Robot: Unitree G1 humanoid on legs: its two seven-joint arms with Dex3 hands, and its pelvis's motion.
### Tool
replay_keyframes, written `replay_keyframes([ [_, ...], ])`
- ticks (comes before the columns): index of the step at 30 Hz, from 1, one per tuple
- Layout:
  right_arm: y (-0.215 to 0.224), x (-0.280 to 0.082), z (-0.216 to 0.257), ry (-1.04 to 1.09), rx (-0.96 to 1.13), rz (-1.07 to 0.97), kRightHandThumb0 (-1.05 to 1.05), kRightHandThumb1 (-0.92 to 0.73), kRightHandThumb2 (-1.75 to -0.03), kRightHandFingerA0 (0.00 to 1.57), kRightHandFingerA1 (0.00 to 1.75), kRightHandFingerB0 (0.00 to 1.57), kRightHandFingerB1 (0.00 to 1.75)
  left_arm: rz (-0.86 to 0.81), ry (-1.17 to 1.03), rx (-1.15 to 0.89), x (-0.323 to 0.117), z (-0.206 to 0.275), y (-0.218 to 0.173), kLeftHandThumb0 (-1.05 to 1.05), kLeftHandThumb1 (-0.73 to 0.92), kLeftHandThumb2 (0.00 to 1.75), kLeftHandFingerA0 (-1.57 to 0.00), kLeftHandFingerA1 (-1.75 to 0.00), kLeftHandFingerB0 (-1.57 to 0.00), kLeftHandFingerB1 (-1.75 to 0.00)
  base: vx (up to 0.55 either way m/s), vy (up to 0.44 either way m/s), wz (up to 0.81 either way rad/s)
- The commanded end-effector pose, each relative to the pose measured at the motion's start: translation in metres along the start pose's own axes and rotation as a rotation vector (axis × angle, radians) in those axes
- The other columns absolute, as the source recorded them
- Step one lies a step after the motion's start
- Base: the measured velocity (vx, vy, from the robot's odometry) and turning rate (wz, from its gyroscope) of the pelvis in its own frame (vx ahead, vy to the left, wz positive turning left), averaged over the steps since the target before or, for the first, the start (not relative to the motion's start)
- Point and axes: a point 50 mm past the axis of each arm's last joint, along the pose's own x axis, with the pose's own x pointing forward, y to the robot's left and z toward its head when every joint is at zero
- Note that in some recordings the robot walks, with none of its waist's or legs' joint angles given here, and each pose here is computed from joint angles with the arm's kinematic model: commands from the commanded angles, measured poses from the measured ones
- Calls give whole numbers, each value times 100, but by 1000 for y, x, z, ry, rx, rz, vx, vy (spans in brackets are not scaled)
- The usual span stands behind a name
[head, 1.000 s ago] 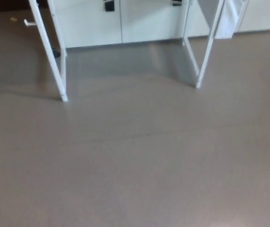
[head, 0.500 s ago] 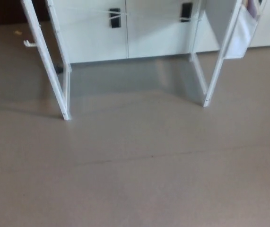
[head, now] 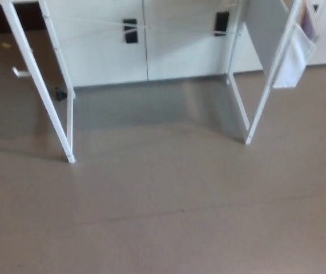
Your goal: The robot walks towards a desk on which a file tray is kept in the middle and a stapler is kept to its right. The robot lifts the stapler using its right hand and places it on the file tray.
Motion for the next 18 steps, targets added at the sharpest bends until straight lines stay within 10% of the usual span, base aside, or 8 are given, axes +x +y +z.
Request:
replay_keyframes([
  [1, -4, -2, -2, 32, 6, 2, -52, -75, -64, 24, 45, 12, 24, 10, -10, 15, -1, 2, 4, -59, 80, 75, -27, -79, -12, -60, 251, 83, 1],
  [3, -5, 3, -3, 29, -37, -13, -54, -76, -62, 26, 41, 12, 27, 15, -16, 30, 0, 5, 4, -59, 80, 75, -31, -82, -14, -61, 218, 65, 8],
  [4, -6, 4, -3, 31, -34, -17, -60, -58, -87, 23, 52, 7, 40, 17, -14, 28, 0, 5, 4, -59, 80, 75, -30, -81, -14, -61, 208, 5, 8],
  [8, -3, 1, 1, 11, -43, -5, -54, -77, -66, 28, 46, 13, 25, 15, -19, 5, 1, 9, 3, -58, 80, 75, -25, -78, -11, -59, 212, -59, 8],
  [9, -3, 2, 0, 11, -60, -19, -60, -61, -88, 26, 53, 7, 39, 25, -10, 29, 1, 9, 3, -60, 79, 86, -30, -76, -17, -61, 112, -143, 12],
  [18, -2, 2, -2, -3, -24, -25, -58, -61, -88, 26, 53, 7, 40, 22, -16, 36, 1, 9, 3, -59, 80, 75, -29, -81, -15, -61, 264, -143, -4],
])
